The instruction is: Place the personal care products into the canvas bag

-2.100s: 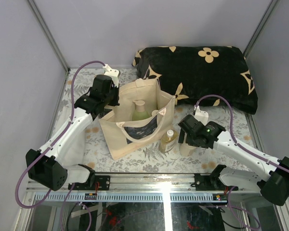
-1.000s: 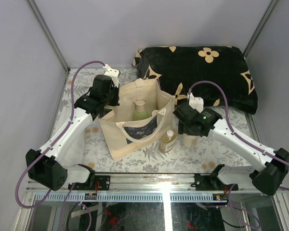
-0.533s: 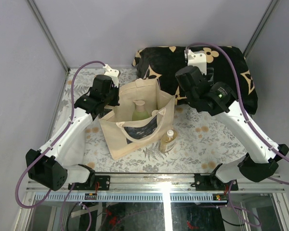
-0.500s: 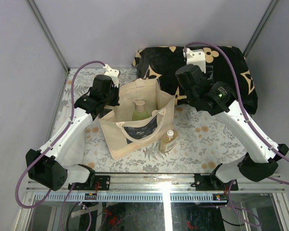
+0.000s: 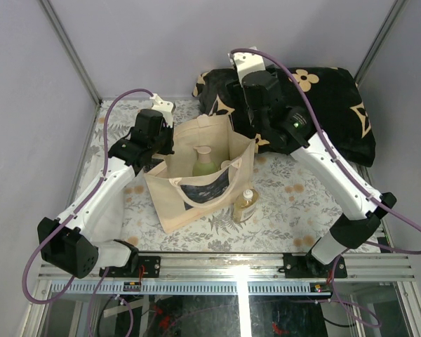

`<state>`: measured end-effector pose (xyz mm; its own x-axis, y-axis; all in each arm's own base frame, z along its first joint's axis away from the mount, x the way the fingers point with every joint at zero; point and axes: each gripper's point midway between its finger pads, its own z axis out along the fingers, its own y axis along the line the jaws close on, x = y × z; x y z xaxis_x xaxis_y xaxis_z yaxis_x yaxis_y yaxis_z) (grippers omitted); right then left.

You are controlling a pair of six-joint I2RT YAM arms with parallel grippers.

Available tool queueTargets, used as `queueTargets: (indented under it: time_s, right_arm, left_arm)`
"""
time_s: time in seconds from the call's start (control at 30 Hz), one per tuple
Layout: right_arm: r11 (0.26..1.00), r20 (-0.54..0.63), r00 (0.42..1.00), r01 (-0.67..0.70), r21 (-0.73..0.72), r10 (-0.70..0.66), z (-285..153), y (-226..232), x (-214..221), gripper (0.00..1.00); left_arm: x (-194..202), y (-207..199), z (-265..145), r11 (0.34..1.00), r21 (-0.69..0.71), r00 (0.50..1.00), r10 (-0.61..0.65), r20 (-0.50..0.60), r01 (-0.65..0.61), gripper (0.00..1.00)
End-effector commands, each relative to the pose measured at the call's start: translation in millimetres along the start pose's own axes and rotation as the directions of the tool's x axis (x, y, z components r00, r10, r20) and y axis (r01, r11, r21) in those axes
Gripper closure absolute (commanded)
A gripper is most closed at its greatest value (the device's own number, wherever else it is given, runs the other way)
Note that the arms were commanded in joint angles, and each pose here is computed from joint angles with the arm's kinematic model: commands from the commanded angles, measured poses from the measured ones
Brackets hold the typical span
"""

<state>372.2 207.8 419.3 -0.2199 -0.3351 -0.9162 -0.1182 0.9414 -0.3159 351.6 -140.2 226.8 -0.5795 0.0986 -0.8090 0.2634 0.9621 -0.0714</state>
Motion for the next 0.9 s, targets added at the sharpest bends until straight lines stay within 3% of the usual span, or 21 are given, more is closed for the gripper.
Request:
queueTargets:
  time_s: [0.0, 0.27, 0.5, 0.67, 0.87]
  right_arm:
    - [0.993, 0.230, 0.966, -0.101, -0.067, 0.114, -20.4, -12.4, -73.3, 1.00]
    - [0.969, 0.356, 0.924, -0.057, -0.239, 0.142, -38.5, 15.7, -107.3, 1.00]
    - [0.899, 0.430, 0.880, 0.009, -0.438, 0.201, -64.8, 55.5, -124.6, 1.00]
    - [0.830, 0.372, 0.895, 0.005, -0.557, 0.245, -72.1, 87.1, -110.0, 1.00]
    - [0.771, 0.232, 0.937, -0.056, -0.634, 0.259, -68.7, 119.6, -61.4, 1.00]
  left_arm:
    - [-20.0, -2.8, -6.6, 1.000, 0.008, 0.998, 0.006, 0.067, -0.006, 1.00]
    - [-23.5, -3.6, -4.8, 1.000, 0.009, 0.998, 0.005, 0.068, -0.006, 1.00]
    - [-23.4, -3.1, -3.9, 1.000, 0.006, 0.998, 0.007, 0.066, -0.007, 1.00]
    - [-22.5, -1.6, -4.1, 1.000, -0.001, 0.998, 0.006, 0.066, -0.006, 1.00]
    - [-22.2, -0.1, -4.9, 1.000, -0.009, 0.998, 0.007, 0.068, -0.007, 1.00]
